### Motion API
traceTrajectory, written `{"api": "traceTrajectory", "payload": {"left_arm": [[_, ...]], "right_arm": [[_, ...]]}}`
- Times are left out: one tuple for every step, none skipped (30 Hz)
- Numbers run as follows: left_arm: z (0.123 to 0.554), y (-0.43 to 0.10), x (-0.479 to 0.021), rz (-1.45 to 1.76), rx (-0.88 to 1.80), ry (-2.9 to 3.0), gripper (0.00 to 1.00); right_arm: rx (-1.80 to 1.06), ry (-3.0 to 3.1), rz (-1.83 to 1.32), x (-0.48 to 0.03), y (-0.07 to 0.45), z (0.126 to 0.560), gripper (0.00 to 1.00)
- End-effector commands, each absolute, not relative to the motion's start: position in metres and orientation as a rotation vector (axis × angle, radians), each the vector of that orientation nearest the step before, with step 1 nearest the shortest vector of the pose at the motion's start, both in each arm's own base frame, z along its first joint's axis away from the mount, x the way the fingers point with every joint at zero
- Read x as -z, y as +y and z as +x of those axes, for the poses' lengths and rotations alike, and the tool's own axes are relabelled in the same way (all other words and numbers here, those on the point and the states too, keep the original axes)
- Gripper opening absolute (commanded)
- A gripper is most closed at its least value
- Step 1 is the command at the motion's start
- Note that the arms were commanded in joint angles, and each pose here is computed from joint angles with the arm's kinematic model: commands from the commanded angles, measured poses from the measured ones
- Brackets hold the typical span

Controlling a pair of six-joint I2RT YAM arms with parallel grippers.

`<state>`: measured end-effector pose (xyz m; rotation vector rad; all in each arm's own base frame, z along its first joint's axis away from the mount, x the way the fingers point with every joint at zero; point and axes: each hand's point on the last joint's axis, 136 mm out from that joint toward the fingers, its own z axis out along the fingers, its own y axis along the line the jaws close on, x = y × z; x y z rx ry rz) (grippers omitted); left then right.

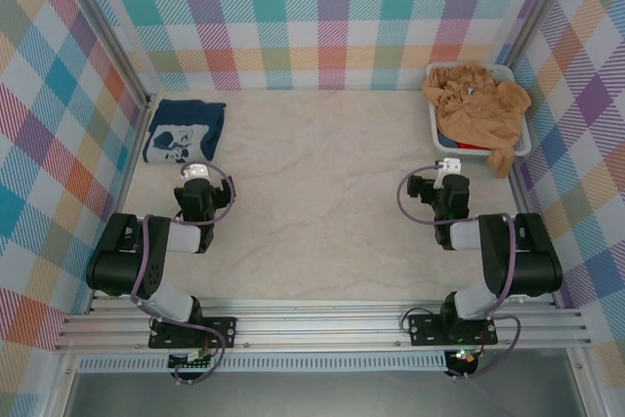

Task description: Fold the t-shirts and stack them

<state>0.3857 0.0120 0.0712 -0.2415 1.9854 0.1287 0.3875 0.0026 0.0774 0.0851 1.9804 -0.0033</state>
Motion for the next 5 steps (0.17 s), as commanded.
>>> {"api": "traceTrajectory", "payload": {"left_arm": [[0.3921, 0.0099, -0.0822, -0.224, -0.12, 1.946, 1.0], [0.3922, 0.0096, -0.0823, -0.224, -0.119, 1.946, 1.0], [0.3921, 0.0103, -0.082, -0.225, -0.122, 1.946, 1.0], [0.3921, 0.0099, -0.0824, -0.225, -0.12, 1.945, 1.0], [0.3921, 0.01, -0.0823, -0.225, -0.12, 1.945, 1.0]], "right_arm": [[-0.018, 1.93, 0.074, -0.0923, 0.0049, 0.3971, 1.0], [-0.018, 1.93, 0.074, -0.0922, 0.0048, 0.397, 1.0], [-0.018, 1.929, 0.074, -0.0923, 0.005, 0.3971, 1.0], [-0.018, 1.926, 0.072, -0.0925, 0.0051, 0.3963, 1.0], [-0.018, 1.925, 0.071, -0.093, 0.0053, 0.3959, 1.0]]}}
